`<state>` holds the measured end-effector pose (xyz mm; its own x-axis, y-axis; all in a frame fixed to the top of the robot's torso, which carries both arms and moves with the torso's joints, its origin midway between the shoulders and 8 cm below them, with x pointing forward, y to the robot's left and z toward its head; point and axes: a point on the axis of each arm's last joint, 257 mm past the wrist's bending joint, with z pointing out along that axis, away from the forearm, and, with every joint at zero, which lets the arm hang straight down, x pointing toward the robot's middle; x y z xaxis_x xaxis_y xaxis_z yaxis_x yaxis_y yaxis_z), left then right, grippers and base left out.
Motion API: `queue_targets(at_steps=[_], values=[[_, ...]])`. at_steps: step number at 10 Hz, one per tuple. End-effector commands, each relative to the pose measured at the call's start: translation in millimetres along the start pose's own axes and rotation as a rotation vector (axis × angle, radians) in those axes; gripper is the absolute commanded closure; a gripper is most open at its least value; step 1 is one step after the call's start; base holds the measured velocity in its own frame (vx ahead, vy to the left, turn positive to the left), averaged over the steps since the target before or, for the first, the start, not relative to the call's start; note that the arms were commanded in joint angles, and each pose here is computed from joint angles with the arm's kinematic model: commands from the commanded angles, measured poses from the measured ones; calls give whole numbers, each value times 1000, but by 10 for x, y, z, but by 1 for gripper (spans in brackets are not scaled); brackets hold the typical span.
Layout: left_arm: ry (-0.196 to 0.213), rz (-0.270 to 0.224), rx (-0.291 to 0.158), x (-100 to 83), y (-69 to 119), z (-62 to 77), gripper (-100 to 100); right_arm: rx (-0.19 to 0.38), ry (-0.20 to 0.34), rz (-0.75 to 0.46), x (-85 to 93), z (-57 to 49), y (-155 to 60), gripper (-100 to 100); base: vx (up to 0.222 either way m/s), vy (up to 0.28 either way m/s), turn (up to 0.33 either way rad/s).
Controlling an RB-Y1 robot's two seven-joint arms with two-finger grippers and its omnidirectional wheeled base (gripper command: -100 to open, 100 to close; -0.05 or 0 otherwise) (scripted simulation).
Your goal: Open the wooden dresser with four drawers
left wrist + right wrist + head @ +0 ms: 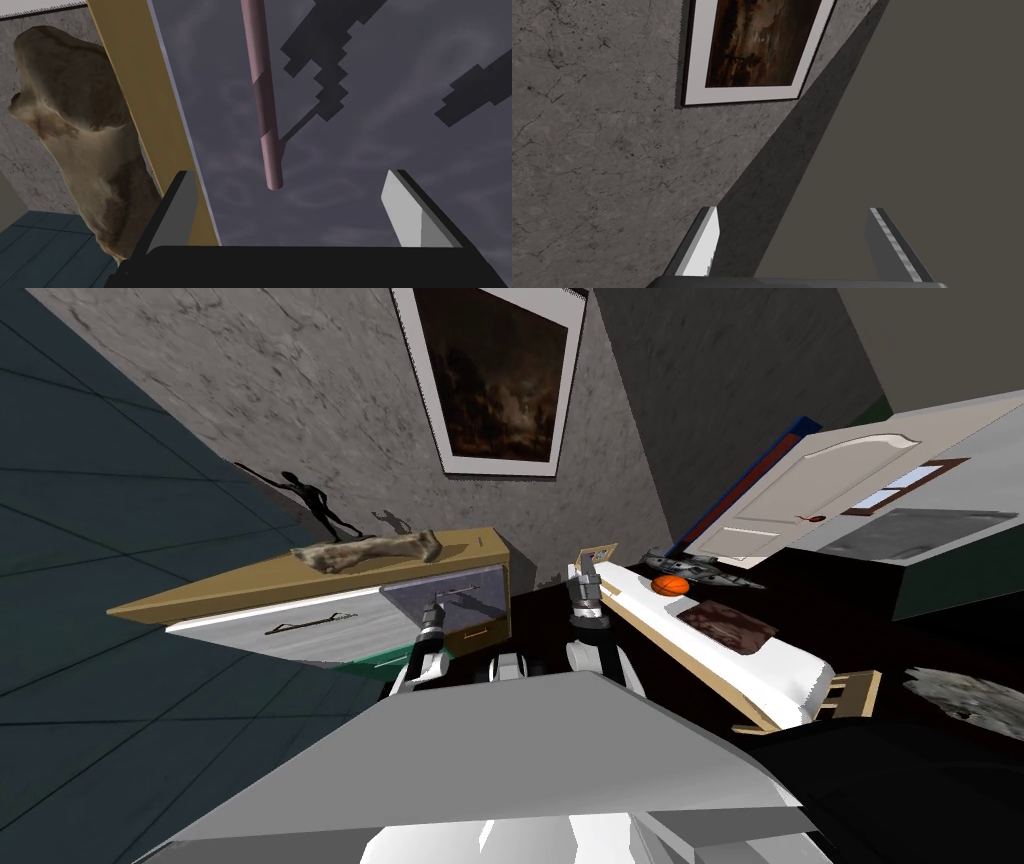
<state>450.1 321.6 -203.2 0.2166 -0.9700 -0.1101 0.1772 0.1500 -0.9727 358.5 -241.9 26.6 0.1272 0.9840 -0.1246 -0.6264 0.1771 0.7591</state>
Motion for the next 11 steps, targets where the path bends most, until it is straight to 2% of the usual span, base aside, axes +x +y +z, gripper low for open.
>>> queue_targets(at_steps=[1, 2, 4, 7, 8, 11], values=[[-1, 1, 0, -12, -41, 22, -100, 0, 0, 0, 0, 0, 0, 0, 39, 12, -2], [1, -1, -3, 10, 33, -13, 100, 0, 0, 0, 0, 0, 0, 0, -42, -10, 13], [3, -1, 8, 8, -79, 19, 100, 0, 0, 0, 1, 1, 0, 0, -69, -7, 9], [7, 0, -3, 12, -81, -4, 100, 0, 0, 0, 1, 1, 1, 0, -179, -58, 16], [5, -1, 7, 7, -102, 15, 100, 0, 0, 0, 1, 1, 1, 0, -96, -23, 0], [11, 0, -6, 22, -81, -38, 100, 0, 0, 0, 1, 1, 1, 0, -160, -38, 11]])
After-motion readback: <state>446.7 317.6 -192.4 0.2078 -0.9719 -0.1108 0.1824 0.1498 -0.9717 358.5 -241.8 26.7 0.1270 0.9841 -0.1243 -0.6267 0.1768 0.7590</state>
